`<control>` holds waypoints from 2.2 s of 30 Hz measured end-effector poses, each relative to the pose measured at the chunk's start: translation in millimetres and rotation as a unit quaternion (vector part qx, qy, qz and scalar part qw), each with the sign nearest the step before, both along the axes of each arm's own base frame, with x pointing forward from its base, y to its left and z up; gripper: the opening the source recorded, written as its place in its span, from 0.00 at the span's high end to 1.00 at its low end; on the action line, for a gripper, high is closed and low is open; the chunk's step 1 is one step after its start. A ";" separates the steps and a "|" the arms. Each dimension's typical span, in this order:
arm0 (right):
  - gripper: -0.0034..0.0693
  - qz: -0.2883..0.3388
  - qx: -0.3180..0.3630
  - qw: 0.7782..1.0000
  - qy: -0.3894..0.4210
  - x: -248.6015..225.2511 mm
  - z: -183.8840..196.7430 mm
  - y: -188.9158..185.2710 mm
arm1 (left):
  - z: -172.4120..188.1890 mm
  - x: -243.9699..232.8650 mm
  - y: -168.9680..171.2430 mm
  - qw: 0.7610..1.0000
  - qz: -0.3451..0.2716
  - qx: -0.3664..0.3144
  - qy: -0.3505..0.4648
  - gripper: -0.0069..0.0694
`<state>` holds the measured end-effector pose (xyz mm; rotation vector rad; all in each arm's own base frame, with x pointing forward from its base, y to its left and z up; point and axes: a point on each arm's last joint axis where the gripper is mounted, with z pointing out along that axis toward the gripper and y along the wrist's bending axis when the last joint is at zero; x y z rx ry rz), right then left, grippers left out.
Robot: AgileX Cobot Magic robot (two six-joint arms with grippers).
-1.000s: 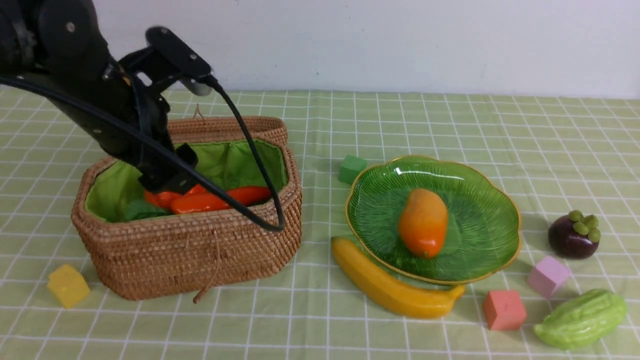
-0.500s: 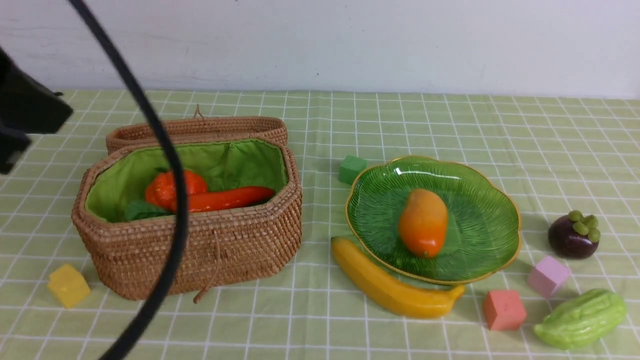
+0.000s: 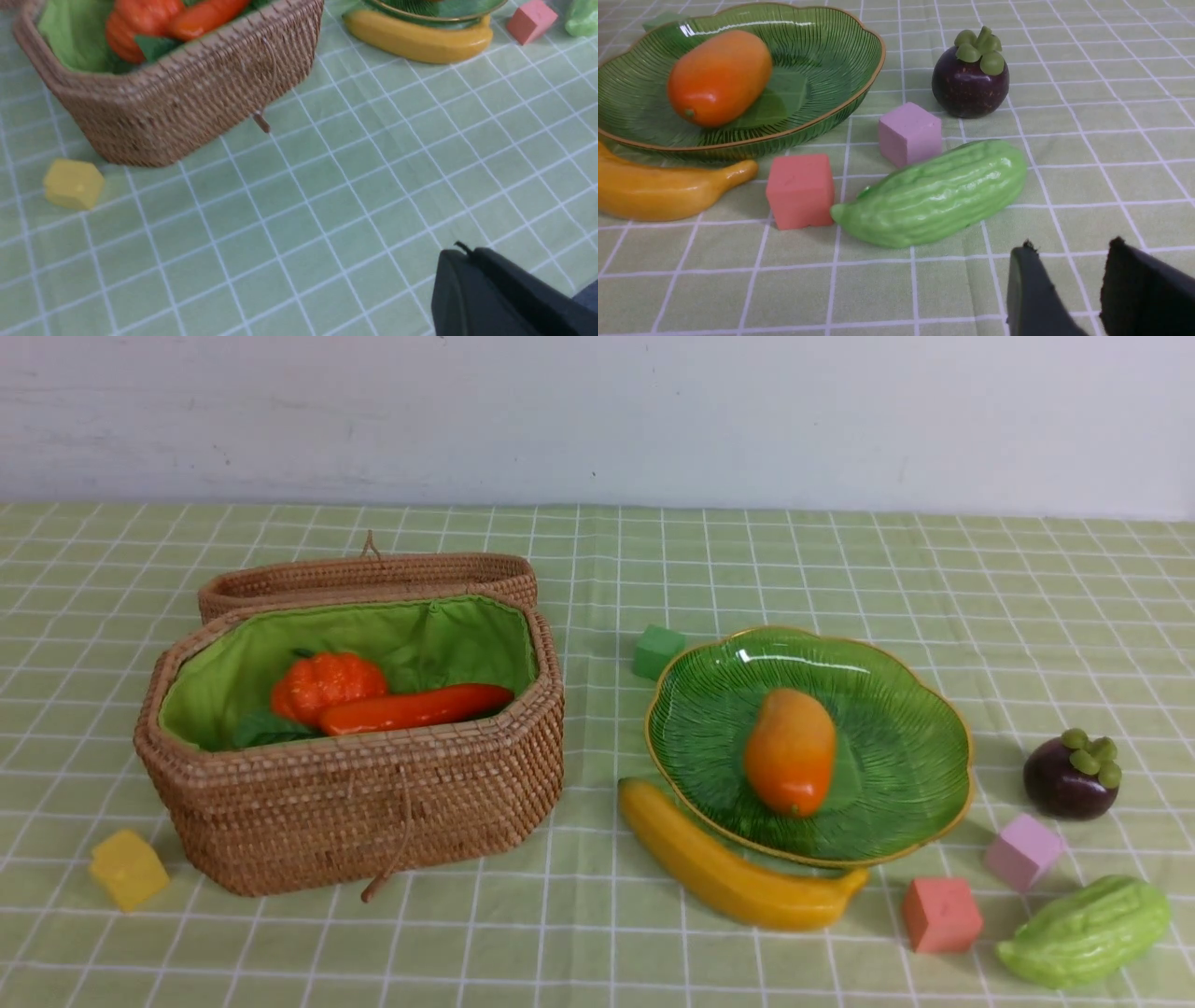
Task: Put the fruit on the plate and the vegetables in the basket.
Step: Take a chayote with your right arm and place it on the basket on the left.
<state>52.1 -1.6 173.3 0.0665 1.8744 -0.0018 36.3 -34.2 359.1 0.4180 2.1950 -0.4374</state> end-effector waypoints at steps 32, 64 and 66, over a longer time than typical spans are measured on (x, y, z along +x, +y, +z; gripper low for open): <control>0.62 0.000 0.001 1.000 0.000 0.0 0.0 0.1 | -134.7 2.1 21.8 0.973 0.103 0.023 -0.207 0.93; 0.62 0.000 0.001 1.000 0.000 0.0 0.0 0.0 | -190.8 13.8 25.8 0.970 0.199 -0.011 -0.140 0.91; 0.62 0.000 -0.016 1.000 -0.003 0.2 0.4 -0.8 | -190.8 13.8 25.8 0.970 0.199 -0.011 -0.140 0.91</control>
